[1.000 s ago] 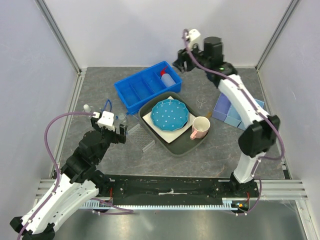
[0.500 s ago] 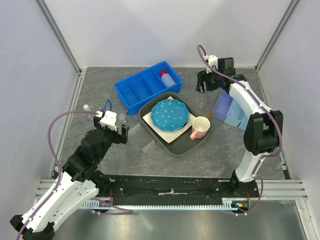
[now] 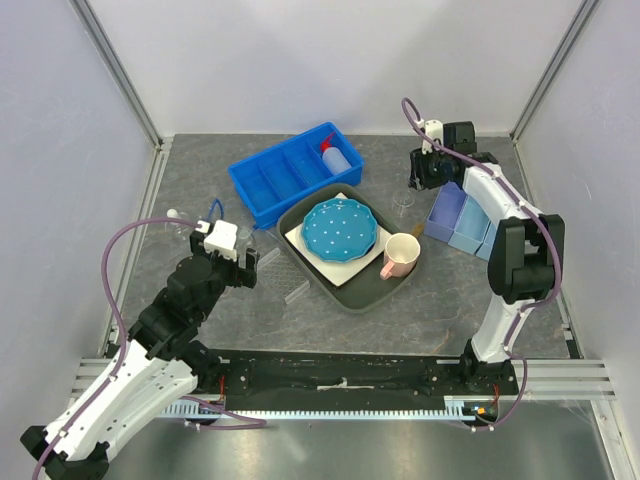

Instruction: Organize the chemistry lab equipment

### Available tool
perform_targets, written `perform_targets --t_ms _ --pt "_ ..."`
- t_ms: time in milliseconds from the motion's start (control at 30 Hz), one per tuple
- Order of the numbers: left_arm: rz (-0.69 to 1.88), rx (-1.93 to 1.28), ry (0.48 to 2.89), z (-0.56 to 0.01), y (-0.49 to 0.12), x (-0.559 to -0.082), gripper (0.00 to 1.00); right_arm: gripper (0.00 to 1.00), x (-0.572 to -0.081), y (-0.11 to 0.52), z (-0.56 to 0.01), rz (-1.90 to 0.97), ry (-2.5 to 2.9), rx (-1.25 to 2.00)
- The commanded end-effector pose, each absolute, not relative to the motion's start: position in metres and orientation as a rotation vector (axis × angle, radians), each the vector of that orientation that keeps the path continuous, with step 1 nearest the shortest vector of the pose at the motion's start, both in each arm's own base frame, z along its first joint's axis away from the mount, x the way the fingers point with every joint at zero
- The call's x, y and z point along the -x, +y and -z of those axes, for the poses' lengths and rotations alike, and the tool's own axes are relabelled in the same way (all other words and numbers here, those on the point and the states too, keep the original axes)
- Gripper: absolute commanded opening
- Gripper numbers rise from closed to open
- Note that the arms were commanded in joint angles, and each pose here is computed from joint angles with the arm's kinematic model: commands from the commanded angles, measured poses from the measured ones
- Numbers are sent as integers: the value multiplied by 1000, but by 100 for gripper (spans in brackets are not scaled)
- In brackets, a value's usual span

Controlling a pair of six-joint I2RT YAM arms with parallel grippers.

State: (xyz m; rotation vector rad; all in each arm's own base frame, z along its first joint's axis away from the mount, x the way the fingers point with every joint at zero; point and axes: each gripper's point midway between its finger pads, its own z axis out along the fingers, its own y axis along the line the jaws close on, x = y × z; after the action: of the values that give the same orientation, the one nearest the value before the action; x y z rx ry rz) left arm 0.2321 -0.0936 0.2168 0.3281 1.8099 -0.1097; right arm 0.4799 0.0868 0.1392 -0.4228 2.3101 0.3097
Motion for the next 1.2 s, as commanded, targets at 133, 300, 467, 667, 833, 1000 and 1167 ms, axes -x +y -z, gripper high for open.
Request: perform_targets --t_ms 133,300,467,667,833,1000,1167 --pt "78 -332 1796 -219 -92 -238 92 43 -478 86 -101 -310 2389 442" --pt "83 -337 1796 -219 -93 -238 92 40 -476 86 -83 -325 2435 441" --pt "98 -352 1798 -218 -96 -237 92 34 -473 88 -72 -342 2467 432" --pt "141 -376 1782 -221 -102 -235 92 26 -479 84 -67 -316 2469 380" --pt "154 -377 1783 -221 -104 -234 92 17 -481 83 -72 -303 2438 352" --pt "289 -438 1736 -231 -124 -224 91 12 -483 82 -100 -295 2331 324" --pt "481 -353 1685 -260 -141 -215 93 11 -482 85 -146 -318 2187 319"
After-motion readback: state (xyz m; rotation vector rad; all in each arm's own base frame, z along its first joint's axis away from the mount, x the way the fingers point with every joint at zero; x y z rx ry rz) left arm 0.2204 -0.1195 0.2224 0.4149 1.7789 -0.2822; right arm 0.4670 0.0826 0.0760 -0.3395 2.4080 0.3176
